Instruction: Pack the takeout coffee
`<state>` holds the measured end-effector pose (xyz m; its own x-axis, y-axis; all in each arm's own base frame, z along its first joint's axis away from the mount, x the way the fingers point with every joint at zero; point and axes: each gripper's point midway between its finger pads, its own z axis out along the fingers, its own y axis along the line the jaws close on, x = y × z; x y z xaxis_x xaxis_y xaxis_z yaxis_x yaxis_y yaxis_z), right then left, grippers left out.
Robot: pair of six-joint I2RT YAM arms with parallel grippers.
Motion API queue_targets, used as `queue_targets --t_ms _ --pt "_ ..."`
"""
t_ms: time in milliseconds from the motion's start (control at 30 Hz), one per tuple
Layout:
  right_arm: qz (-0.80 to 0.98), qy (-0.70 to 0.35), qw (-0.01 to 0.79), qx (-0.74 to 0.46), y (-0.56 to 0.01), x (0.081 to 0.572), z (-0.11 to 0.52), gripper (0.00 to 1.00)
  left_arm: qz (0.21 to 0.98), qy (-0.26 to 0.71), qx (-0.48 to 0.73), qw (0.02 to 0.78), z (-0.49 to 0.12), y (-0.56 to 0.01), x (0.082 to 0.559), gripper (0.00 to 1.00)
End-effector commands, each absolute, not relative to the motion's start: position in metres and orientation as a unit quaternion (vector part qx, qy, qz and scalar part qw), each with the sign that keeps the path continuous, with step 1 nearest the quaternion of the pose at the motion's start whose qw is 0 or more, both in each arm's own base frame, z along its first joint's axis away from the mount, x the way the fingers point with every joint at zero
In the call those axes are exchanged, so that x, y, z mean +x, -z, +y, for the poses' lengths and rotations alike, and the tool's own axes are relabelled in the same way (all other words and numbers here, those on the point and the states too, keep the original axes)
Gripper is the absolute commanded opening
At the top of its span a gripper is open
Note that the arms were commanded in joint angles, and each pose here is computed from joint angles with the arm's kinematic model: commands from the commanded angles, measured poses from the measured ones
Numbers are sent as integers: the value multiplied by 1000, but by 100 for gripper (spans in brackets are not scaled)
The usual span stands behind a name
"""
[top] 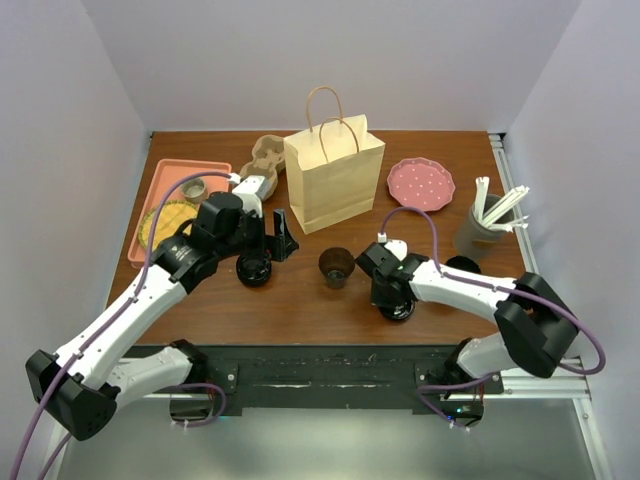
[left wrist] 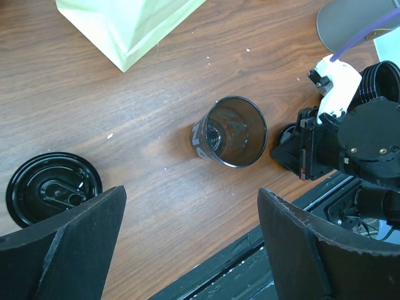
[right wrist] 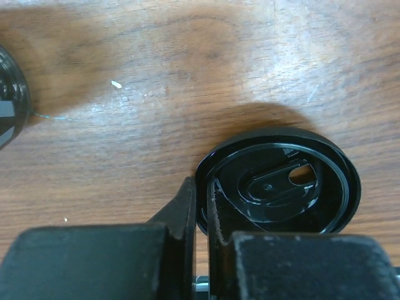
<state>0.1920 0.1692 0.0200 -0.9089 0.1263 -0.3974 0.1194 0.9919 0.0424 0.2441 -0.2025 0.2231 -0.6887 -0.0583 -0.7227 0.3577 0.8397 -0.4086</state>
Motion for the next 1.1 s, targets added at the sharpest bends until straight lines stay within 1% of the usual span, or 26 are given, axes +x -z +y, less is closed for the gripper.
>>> queue_targets --t_ms 0,100,133,167,200,233,267,300,333,367,400,433,467,500,533,600,667,700,733,767,900,1000,1067 --pt "969 -50 236 48 -47 200 180 0 855 272 102 429 -200 -257 250 90" --pt "967 -106 232 7 -85 191 193 0 841 282 134 442 -204 -271 248 89" --pt "960 -132 248 -9 -117 188 194 0 836 287 145 445 -206 -275 246 88" --pt "955 -155 251 -23 -134 182 197 0 824 291 165 457 -209 -281 247 87" --pt "951 -192 238 -45 -149 170 204 0 809 315 189 458 -216 -289 238 86" --pt "932 -234 268 -74 -185 166 207 0 796 327 208 466 -219 -295 234 84" --pt "922 -262 271 -92 -201 159 211 0 774 335 230 485 -222 -307 232 82" --pt "908 -306 262 -118 -220 145 219 0 759 352 252 486 -227 -312 224 81" --pt "887 -344 273 -143 -245 136 224 0 739 361 265 504 -230 -322 223 79" --pt "875 -371 266 -158 -257 128 230 0 715 362 283 527 -227 -332 218 78" --pt "863 -399 256 -174 -268 119 236 0 703 370 298 528 -230 -325 212 78" --pt "835 -458 226 -205 -290 99 248 0 675 376 305 558 -231 -337 212 78" --pt "821 -485 213 -213 -301 91 253 0 647 376 320 581 -228 -346 204 74" --pt "798 -526 205 -210 -320 86 262 0 635 387 336 578 -231 -336 197 73" --pt "778 -558 186 -221 -332 74 266 0 603 391 347 602 -232 -349 193 72" --pt "733 -615 191 -219 -366 68 274 0 573 410 359 612 -233 -356 180 72" --pt "703 -648 180 -231 -382 60 277 0 554 425 354 623 -234 -367 176 70" --pt "684 -668 184 -230 -397 59 280 0 555 432 350 619 -235 -366 176 68" --pt "678 -674 181 -228 -400 59 281 0 557 441 345 613 -237 -367 175 64" --pt "673 -681 176 -229 -404 58 282 0 560 448 345 606 -240 -366 175 63" --pt "653 -707 170 -212 -420 61 287 0 549 477 343 594 -245 -369 168 60" --pt "656 -702 187 -204 -422 68 290 0 549 490 324 594 -244 -377 168 60" --pt "659 -699 201 -193 -424 74 291 0 560 506 304 581 -245 -379 168 60"
